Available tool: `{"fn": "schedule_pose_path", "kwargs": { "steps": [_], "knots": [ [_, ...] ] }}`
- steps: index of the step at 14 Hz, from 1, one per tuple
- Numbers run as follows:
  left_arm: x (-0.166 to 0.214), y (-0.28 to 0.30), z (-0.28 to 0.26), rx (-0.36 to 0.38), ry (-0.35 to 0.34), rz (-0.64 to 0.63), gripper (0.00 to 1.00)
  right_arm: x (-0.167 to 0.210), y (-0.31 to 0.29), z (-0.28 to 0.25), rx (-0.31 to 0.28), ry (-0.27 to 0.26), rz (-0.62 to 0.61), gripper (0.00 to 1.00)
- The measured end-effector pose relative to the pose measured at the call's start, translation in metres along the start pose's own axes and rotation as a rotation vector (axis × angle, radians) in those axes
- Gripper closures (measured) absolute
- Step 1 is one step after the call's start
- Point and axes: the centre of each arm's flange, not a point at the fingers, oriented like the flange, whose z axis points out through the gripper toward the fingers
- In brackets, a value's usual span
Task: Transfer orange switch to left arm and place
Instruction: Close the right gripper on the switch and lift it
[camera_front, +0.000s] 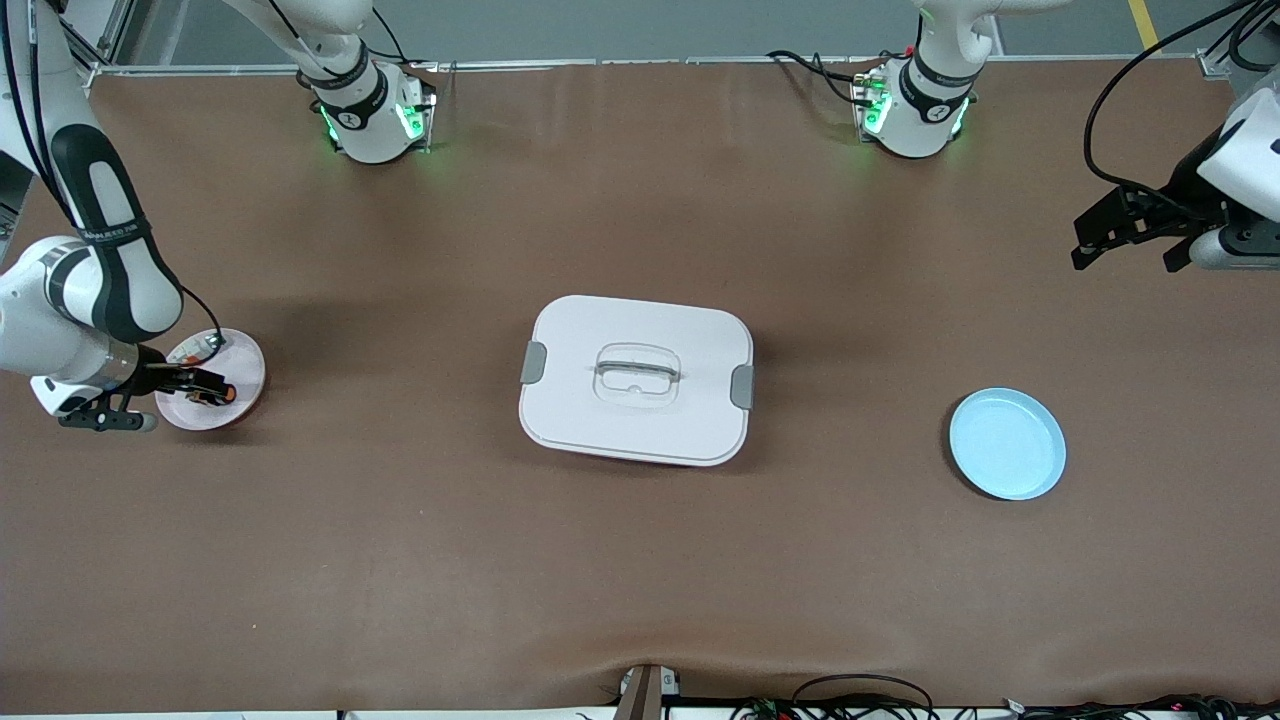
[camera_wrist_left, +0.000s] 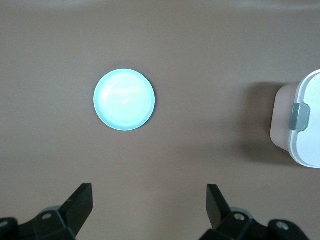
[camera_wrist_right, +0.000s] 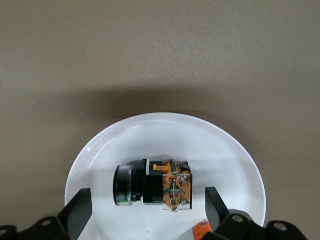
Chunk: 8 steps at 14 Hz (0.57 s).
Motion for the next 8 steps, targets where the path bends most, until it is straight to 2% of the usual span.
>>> {"fn": "schedule_pose_path", "kwargs": {
  "steps": [8],
  "knots": [
    [0.0,0.0,0.0,0.0,0.0,0.0,0.0,0.002,0.004,0.021,0.01,-0.02,0.004,0.0]
  ]
}}
